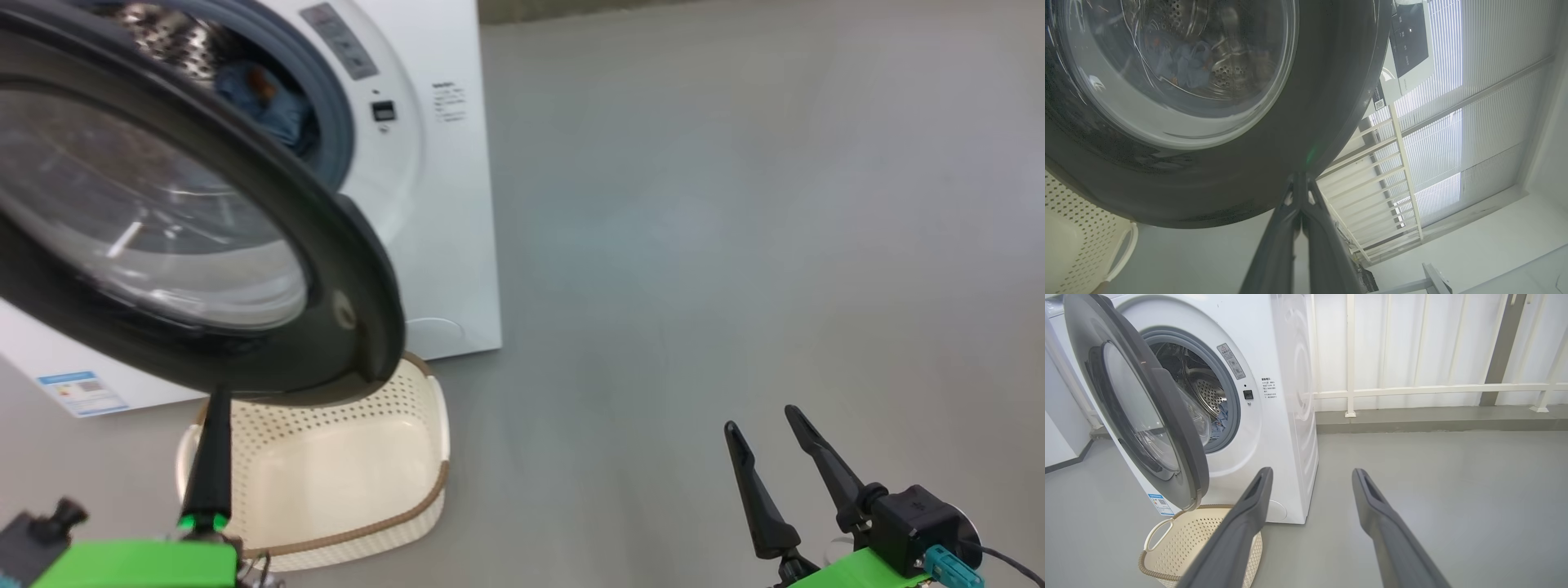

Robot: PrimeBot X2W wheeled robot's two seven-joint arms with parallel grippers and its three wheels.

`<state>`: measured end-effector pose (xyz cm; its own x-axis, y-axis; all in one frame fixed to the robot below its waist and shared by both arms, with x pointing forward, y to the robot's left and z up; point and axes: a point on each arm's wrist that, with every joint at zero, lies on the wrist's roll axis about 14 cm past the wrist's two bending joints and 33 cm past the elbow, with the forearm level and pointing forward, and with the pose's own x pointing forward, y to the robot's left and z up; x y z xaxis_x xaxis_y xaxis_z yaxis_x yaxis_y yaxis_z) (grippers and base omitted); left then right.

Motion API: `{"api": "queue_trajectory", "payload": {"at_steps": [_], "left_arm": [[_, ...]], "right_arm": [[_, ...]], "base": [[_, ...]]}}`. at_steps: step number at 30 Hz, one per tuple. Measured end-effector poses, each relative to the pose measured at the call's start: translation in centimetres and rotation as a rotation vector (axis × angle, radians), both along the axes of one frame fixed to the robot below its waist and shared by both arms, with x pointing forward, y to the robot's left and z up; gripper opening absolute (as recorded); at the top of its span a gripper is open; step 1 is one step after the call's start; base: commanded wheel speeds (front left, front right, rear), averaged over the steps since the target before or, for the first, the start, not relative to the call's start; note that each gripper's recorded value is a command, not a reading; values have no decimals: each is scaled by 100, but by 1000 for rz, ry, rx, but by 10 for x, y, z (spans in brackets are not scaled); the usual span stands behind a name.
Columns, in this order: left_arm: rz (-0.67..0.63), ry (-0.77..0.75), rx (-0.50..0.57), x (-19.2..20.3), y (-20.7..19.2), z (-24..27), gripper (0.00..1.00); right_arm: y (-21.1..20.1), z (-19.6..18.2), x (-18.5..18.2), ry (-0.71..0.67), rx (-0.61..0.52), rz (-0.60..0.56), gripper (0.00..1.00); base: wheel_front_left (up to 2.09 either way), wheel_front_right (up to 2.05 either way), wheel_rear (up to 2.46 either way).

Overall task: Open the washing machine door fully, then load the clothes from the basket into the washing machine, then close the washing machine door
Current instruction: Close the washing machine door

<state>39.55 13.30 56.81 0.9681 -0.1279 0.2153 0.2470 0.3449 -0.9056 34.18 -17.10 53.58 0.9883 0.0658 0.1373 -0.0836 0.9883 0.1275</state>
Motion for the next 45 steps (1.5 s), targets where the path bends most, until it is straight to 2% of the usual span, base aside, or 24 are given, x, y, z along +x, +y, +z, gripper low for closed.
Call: {"api": "queue_trajectory", "payload": {"at_steps": [1,5,6,7,8,11,14,19,23,24,25,26,32,45], "left_arm": [[0,0,0,0,0,0,0],[102,-52,127,-17,20,2,0],[112,-63,182,-21,23,2,0],[137,-78,305,-29,30,0,0],[137,-78,305,-29,30,0,0],[226,-106,482,-38,48,3,0],[285,-130,616,-46,53,7,0],[303,-140,832,-57,49,1,0],[293,-125,923,-61,44,-9,0],[289,-120,937,-62,43,-12,20],[285,-114,952,-63,42,-15,49],[277,-103,961,-64,41,-19,100],[210,-55,946,-66,26,-41,100],[168,-22,948,-67,19,-56,100]], "right_arm": [[0,0,0,0,0,0,100],[10,8,2,-21,1,33,100],[12,10,2,-27,1,41,100],[17,12,3,-35,1,56,100],[17,12,3,-35,1,56,100],[23,13,2,-38,2,76,100],[29,14,1,-40,2,92,100],[36,17,0,-50,3,115,100],[38,17,0,-51,3,122,100],[39,18,0,-52,3,123,100],[39,18,0,-52,3,123,100],[39,17,0,-51,3,124,100],[38,16,-1,-48,3,122,100],[38,15,-1,-45,3,120,100]], "base": [[0,0,0],[0,0,0],[0,0,0],[0,0,0],[0,0,0],[0,0,0],[0,0,0],[0,0,0],[0,0,0],[0,0,0],[0,0,0],[0,0,0],[0,0,0],[0,0,0]]}}
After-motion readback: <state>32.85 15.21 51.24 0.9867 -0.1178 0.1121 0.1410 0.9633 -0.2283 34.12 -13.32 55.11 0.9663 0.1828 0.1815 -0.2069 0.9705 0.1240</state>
